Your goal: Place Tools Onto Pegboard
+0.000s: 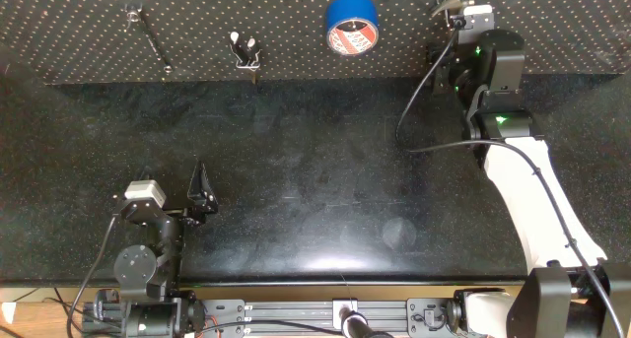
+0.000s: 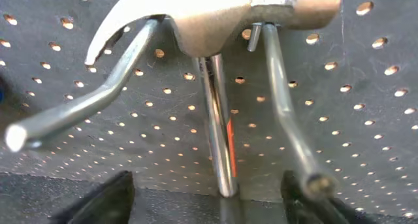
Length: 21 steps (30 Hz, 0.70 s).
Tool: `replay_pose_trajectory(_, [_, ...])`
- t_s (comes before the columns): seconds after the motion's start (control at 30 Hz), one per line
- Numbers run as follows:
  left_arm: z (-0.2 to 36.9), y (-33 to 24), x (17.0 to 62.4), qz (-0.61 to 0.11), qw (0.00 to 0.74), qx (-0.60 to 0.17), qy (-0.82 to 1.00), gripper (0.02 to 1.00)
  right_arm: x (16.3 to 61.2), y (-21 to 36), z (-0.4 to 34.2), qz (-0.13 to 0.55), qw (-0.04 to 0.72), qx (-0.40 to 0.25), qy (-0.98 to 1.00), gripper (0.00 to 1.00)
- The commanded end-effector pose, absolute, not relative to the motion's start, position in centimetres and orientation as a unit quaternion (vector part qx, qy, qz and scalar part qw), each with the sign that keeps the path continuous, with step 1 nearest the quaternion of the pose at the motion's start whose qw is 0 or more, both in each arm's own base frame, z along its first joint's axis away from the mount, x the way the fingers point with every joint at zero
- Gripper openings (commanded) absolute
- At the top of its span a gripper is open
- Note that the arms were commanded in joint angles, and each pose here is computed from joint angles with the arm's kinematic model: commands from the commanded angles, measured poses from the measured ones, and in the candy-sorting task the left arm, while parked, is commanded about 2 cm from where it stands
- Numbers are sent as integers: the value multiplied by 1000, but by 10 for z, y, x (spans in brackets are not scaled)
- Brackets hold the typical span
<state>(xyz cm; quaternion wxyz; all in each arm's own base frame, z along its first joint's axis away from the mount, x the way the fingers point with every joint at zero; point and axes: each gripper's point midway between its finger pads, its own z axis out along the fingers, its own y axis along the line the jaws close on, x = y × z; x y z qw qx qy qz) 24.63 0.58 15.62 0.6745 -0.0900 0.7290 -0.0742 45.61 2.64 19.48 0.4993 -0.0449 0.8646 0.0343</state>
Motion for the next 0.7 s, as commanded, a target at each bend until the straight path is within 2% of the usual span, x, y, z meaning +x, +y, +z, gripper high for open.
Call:
replay_pose_trajectory(0.03, [156, 7, 246, -71, 676, -92, 728, 996, 459, 24, 212, 30, 514, -44, 856, 976])
replay_pose_trajectory(0.23, [156, 7, 246, -71, 676, -92, 728, 996, 416, 31, 256, 34, 541, -52, 839, 980])
replay_pose_trajectory(0.37, [156, 7, 246, -71, 676, -92, 728, 993, 348, 10, 266, 22, 571, -27, 820, 980])
replay_pose_trajectory(0.47, [156, 7, 246, -71, 676, -92, 728, 996, 296, -18, 259, 3, 618, 29, 785, 982])
replay_pose_trajectory(0.57, [156, 7, 246, -71, 676, -92, 728, 996, 250, -32, 236, -28, 663, 55, 746, 982])
replay_pose_trajectory(0.67, [156, 7, 246, -71, 676, -92, 728, 996, 229, -29, 216, -31, 704, 51, 708, 985])
replay_pose_trajectory(0.7, [156, 7, 246, -71, 676, -92, 728, 996, 234, -29, 211, -30, 702, 50, 709, 985])
